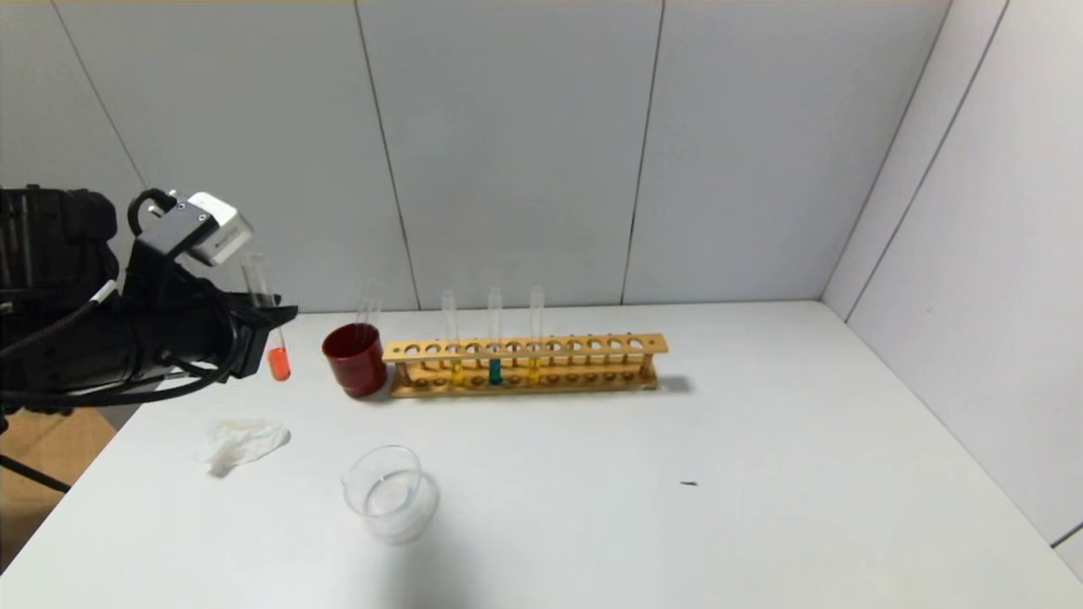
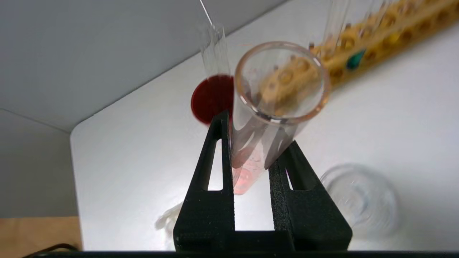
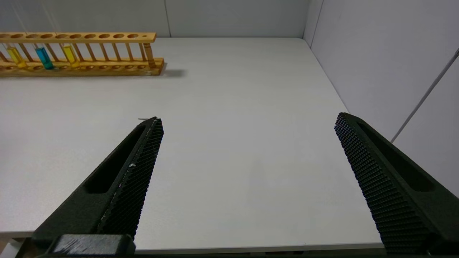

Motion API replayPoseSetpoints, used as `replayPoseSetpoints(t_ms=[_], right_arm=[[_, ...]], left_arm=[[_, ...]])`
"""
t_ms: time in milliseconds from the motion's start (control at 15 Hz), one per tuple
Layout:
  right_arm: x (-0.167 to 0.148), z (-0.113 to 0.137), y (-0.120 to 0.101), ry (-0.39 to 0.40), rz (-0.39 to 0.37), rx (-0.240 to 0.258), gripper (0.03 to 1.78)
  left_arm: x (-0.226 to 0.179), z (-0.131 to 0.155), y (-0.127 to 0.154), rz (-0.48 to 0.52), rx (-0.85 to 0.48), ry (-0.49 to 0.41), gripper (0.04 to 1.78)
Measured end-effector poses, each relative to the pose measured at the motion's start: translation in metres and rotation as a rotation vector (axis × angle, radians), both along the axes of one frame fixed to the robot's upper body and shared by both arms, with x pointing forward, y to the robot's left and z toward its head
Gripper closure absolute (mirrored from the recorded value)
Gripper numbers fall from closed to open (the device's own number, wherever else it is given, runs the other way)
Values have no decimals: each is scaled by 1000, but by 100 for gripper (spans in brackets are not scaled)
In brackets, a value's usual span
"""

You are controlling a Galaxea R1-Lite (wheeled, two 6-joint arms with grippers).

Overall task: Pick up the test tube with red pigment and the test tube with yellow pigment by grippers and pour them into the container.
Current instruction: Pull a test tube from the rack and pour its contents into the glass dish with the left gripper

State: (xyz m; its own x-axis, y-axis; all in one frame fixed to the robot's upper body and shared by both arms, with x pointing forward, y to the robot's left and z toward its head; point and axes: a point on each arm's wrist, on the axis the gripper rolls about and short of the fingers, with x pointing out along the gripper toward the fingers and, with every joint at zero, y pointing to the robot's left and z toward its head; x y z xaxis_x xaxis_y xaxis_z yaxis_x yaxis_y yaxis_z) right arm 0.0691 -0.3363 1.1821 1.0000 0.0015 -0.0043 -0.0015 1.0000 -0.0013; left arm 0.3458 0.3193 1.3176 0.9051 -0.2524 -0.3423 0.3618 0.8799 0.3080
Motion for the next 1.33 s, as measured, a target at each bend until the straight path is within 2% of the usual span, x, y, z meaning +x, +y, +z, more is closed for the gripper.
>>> replayPoseSetpoints(t_ms=[200, 333, 600, 933, 1133, 1333], right_arm=[[0, 0, 0, 0, 0, 0, 6], [0, 0, 0, 0, 0, 0, 6], [0, 0, 0, 0, 0, 0, 6], [0, 0, 0, 0, 0, 0, 6], [0, 0, 0, 0, 0, 0, 6], [0, 0, 0, 0, 0, 0, 6]], left_arm=[[-11, -18, 9, -121, 76, 22, 149], [-16, -28, 11, -164, 146, 27, 149], [-13, -37, 10, -223, 244, -25, 149], [5, -63, 11, -305, 443, -200, 149], [20, -76, 10, -432, 549, -364, 149], [19, -90, 9, -491, 614, -366, 149]])
